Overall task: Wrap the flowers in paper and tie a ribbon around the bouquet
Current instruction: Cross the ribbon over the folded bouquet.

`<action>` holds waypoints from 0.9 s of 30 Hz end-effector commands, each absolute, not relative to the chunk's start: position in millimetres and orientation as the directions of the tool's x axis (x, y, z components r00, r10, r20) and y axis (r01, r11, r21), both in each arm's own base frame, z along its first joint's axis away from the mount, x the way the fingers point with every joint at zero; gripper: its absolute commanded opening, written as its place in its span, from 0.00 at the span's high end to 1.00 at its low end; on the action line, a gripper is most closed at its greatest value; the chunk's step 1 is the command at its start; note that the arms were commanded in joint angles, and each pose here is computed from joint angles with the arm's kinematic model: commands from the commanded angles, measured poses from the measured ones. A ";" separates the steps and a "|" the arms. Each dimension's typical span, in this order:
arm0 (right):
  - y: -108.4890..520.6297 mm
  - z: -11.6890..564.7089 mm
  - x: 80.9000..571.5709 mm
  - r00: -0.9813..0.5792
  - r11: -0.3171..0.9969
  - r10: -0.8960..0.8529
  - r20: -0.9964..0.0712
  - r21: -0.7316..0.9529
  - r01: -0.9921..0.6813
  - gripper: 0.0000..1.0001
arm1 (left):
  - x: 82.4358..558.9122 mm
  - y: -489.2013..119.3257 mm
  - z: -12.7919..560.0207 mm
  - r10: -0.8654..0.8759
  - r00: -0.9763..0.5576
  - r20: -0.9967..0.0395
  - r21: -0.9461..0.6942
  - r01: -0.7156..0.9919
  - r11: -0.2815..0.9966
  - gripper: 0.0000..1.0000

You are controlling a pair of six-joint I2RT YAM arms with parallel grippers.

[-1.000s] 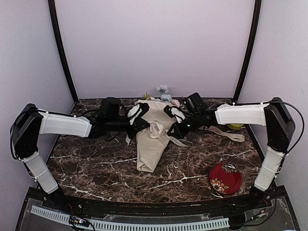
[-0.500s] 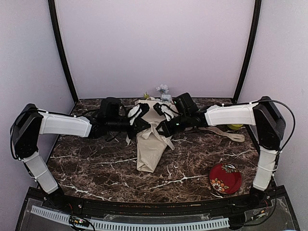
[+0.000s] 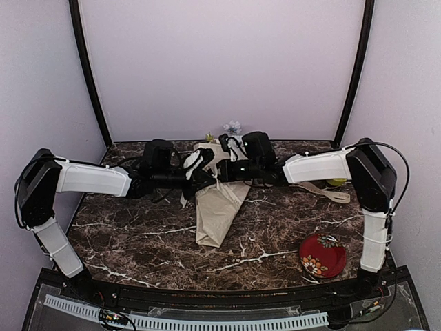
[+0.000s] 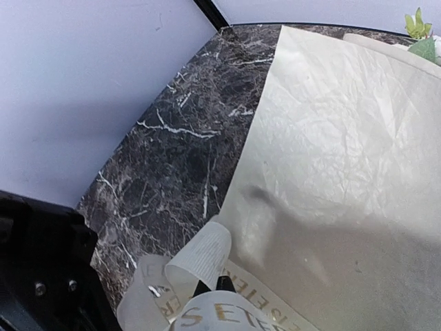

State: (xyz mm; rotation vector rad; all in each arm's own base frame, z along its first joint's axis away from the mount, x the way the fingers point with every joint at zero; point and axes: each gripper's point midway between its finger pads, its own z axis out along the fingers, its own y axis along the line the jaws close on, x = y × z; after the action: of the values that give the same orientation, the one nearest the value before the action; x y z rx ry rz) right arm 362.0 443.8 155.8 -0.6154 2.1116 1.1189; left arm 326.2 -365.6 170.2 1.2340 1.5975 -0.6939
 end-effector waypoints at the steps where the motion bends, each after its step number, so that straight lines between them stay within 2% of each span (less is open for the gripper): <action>1: 467.4 186.5 377.6 -0.678 0.403 0.060 -0.733 0.639 -0.655 1.00 | 320.3 -364.9 175.1 0.376 -0.020 -0.927 0.106 0.945 0.310 1.00; 5: 474.1 183.5 380.3 -0.690 0.371 0.085 -0.719 0.666 -0.648 0.97 | 322.3 -362.6 173.7 0.381 -0.021 -0.924 0.113 0.939 0.326 1.00; 11: 468.2 146.3 389.0 -0.730 0.509 -0.027 -0.683 0.619 -0.598 0.70 | 339.0 -355.2 170.4 0.394 -0.050 -0.918 0.131 0.898 0.420 1.00; 14: 459.9 141.2 376.1 -0.726 0.528 -0.118 -0.678 0.576 -0.624 0.58 | 343.2 -353.6 166.1 0.405 -0.059 -0.912 0.136 0.889 0.437 1.00; 16: 454.6 149.8 366.5 -0.714 0.522 -0.169 -0.680 0.552 -0.650 0.54 | 344.5 -352.7 161.6 0.412 -0.069 -0.909 0.134 0.886 0.444 1.00; 22: 429.1 165.8 348.4 -0.698 0.536 -0.249 -0.672 0.505 -0.677 0.53 | 350.5 -350.9 150.4 0.427 -0.100 -0.899 0.126 0.874 0.469 1.00; 27: 400.8 163.5 350.2 -0.729 0.582 -0.253 -0.636 0.501 -0.640 0.65 | 351.6 -350.1 147.9 0.431 -0.105 -0.896 0.125 0.873 0.472 1.00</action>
State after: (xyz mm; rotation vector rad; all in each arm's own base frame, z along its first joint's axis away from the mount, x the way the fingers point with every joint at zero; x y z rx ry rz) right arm 357.1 419.9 144.6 -0.6812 2.3165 1.0242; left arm 346.8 -353.9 153.5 1.1438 1.6935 -0.5734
